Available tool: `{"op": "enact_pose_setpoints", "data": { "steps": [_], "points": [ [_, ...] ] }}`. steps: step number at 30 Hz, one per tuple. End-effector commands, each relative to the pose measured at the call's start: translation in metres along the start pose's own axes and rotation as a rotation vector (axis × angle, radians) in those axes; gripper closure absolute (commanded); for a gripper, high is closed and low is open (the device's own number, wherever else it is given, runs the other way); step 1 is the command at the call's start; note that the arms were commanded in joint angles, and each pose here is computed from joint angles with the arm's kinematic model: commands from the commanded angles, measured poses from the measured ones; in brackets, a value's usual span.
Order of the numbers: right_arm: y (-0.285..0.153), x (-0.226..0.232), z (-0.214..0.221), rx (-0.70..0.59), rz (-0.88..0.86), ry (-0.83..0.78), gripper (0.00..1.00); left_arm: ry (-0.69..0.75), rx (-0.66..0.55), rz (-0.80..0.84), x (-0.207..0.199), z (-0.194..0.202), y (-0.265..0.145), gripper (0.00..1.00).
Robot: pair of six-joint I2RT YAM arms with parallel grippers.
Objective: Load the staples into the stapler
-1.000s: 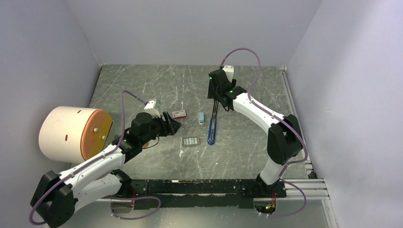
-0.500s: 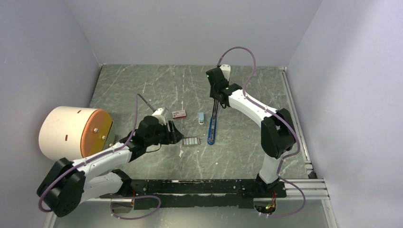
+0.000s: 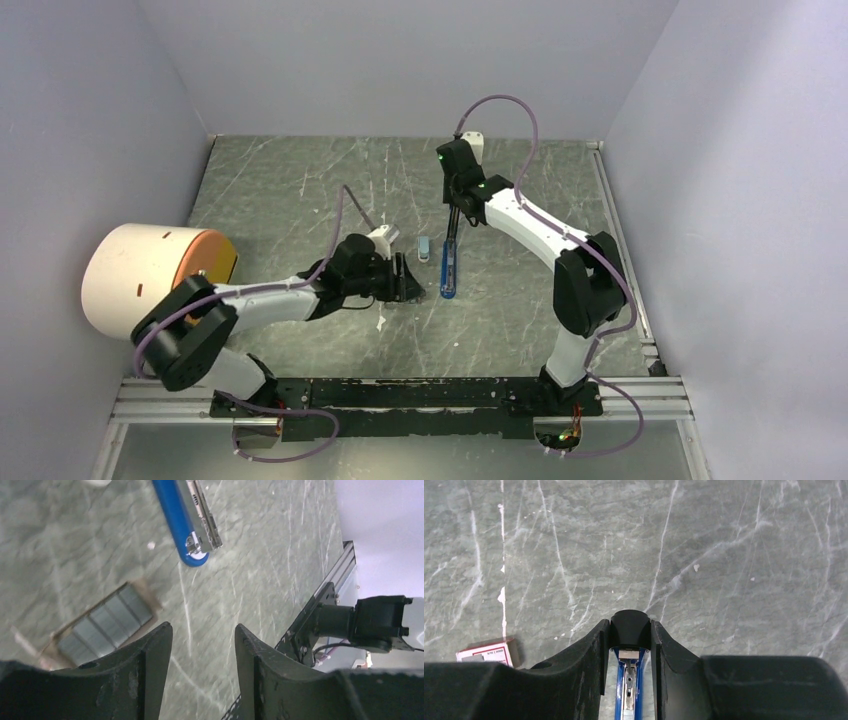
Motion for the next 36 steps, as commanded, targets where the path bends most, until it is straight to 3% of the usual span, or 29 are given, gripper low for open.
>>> {"op": "enact_pose_setpoints", "data": {
  "steps": [1, 7, 14, 20, 24, 32, 36],
  "points": [
    [-0.017, -0.012, -0.024, -0.130, -0.023, -0.028, 0.79, 0.036, -0.023, 0.028, -0.014, -0.014, 0.026, 0.48],
    [-0.013, -0.013, -0.019, -0.115, -0.029, -0.039, 0.79, -0.005, 0.019, 0.004, -0.006, -0.015, 0.056, 0.53],
    [-0.007, -0.014, -0.007, -0.068, -0.027, -0.007, 0.79, -0.061, -0.038, -0.033, -0.001, -0.019, 0.070, 0.52],
    [-0.008, -0.016, -0.002, -0.059, -0.024, 0.013, 0.79, -0.061, -0.107, -0.044, 0.009, -0.018, 0.083, 0.66],
    [-0.010, -0.017, 0.000, -0.062, -0.025, 0.020, 0.80, -0.053, -0.078, -0.031, 0.013, -0.013, 0.095, 0.71],
    [-0.014, -0.016, 0.009, -0.047, -0.059, 0.027, 0.80, -0.051, -0.041, 0.008, 0.013, -0.006, 0.111, 0.68],
    [-0.015, -0.016, 0.010, -0.044, -0.070, 0.032, 0.80, -0.049, -0.030, -0.032, 0.016, -0.004, 0.117, 0.71]
  ]
}}
Point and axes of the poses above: each gripper's point midway between its finger pads, its own y axis out along the fingers, its own x axis along the line the jaws close on, z = x × y, the point moved 10 cm from there along -y, back along the fingers, and after that the axes turned 13 degrees about -y, right-handed, at the moved point
